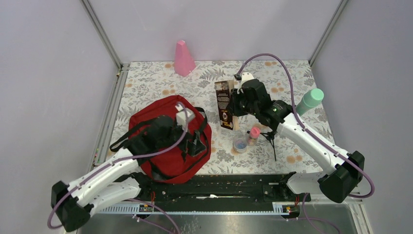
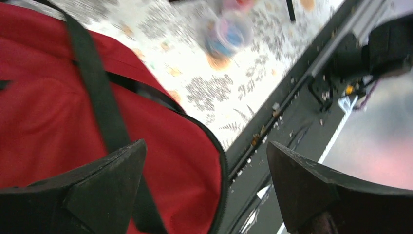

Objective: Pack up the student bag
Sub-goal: Pick up the book from the center of the board, then place the book in the student bag.

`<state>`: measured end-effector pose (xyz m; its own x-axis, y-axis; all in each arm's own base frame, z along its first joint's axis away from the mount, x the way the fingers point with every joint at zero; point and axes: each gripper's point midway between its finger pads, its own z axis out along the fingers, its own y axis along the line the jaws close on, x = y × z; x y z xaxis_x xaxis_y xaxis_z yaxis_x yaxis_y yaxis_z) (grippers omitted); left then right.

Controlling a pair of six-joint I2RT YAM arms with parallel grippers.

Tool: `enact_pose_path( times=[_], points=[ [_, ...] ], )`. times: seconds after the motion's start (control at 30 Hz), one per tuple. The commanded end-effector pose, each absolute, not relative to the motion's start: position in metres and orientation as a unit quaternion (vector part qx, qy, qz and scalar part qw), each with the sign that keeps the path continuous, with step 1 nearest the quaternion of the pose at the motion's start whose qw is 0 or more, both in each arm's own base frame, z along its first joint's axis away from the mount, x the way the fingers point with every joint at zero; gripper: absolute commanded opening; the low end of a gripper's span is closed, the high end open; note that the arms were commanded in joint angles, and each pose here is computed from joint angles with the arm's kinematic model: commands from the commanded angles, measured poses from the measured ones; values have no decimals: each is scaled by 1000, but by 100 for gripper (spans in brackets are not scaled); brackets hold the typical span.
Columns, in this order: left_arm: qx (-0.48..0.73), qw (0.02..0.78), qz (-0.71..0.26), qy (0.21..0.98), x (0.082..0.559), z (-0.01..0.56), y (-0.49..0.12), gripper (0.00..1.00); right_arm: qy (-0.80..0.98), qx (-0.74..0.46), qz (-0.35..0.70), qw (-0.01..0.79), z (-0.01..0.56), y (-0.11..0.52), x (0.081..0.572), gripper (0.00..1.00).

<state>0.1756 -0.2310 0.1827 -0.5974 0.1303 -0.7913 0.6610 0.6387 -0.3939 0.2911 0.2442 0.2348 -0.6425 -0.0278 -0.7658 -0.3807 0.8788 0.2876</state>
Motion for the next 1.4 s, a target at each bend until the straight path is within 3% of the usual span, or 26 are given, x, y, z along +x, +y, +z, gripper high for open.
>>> enact_pose_path(
  times=[0.0, 0.27, 0.33, 0.47, 0.8, 0.87, 1.0, 1.03, 1.37],
  points=[
    [288, 359, -327, 825, 161, 172, -258, 99, 860, -89, 212, 456, 263, 235, 305, 0],
    [308, 333, -257, 854, 156, 139, -265, 97, 864, -90, 213, 447, 255, 234, 301, 0],
    [307, 335, -237, 858, 160, 136, -262, 91, 863, -93, 214, 447, 253, 234, 301, 0],
    [309, 328, -219, 865, 163, 129, -261, 68, 862, -98, 216, 449, 252, 236, 302, 0],
    [308, 314, -188, 878, 167, 115, -258, 60, 859, -101, 219, 452, 252, 239, 305, 0],
    [307, 313, -178, 881, 168, 112, -255, 46, 857, -101, 220, 455, 253, 239, 305, 0],
    [283, 341, -147, 884, 181, 119, -244, 3, 853, -101, 226, 460, 256, 239, 303, 0],
    [277, 352, -145, 882, 184, 125, -243, 0, 852, -102, 227, 461, 256, 239, 303, 0],
    [235, 466, -98, 847, 249, 215, -209, 0, 841, -115, 270, 455, 270, 248, 290, 0]
  ],
)
